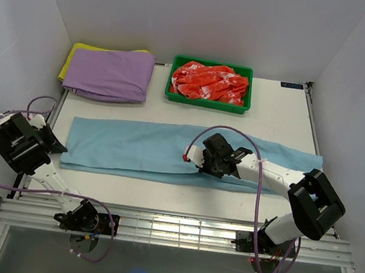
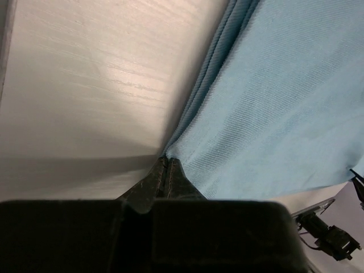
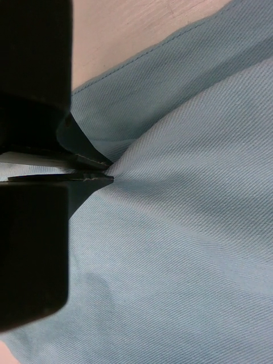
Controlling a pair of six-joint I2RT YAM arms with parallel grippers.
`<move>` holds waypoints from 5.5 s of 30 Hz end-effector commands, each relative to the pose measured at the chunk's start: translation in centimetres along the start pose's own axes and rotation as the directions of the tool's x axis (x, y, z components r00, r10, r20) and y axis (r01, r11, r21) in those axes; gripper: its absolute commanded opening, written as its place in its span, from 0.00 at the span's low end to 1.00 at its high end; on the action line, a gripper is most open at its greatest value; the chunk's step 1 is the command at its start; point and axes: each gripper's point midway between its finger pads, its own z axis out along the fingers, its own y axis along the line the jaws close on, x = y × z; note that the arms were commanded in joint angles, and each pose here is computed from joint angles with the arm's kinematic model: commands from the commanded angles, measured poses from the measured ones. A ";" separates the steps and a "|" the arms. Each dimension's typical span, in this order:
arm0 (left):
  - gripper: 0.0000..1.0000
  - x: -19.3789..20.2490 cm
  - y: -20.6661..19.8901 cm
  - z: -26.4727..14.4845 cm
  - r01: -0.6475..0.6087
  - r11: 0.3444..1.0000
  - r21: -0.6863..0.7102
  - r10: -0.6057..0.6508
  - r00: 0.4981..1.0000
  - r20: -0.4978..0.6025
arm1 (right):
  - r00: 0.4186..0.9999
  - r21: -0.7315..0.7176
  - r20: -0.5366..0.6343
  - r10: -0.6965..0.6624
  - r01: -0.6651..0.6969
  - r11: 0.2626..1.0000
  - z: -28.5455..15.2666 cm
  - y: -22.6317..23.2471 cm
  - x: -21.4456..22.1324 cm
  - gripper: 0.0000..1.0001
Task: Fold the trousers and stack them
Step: Fold the trousers
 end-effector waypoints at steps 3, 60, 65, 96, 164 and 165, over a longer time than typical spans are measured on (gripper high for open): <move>0.00 0.6 4.1 2.4 0.012 0.992 -0.123 -0.015 1.000 -0.023 | 1.000 0.014 -0.010 -0.001 0.001 1.000 -0.2 -0.5 0.0 0.08; 0.00 -1.9 4.1 -3.3 -0.027 0.988 -0.153 0.036 0.998 0.058 | 0.998 -0.147 -0.047 0.052 -0.059 0.987 1.4 3.6 1.9 0.08; 0.00 -1.7 3.6 -4.4 -0.085 0.983 -0.160 0.097 0.993 0.064 | 0.998 -0.143 -0.039 0.052 -0.057 0.988 1.5 3.3 1.4 0.08; 0.00 -1.0 8.1 -1.5 -0.039 0.958 -0.284 0.046 0.999 0.016 | 0.998 -0.172 -0.057 0.034 -0.043 0.984 -1.7 5.1 3.4 0.08; 0.15 0.3 2.5 2.4 -0.563 0.765 -0.313 0.516 0.826 -0.226 | 0.938 0.271 -0.199 0.284 -0.226 0.936 -12.6 -8.7 22.6 0.66; 0.15 0.2 2.7 2.5 -0.563 0.764 -0.315 0.514 0.827 -0.230 | 0.930 0.283 -0.173 0.324 -0.268 0.921 -13.3 -9.1 22.9 0.69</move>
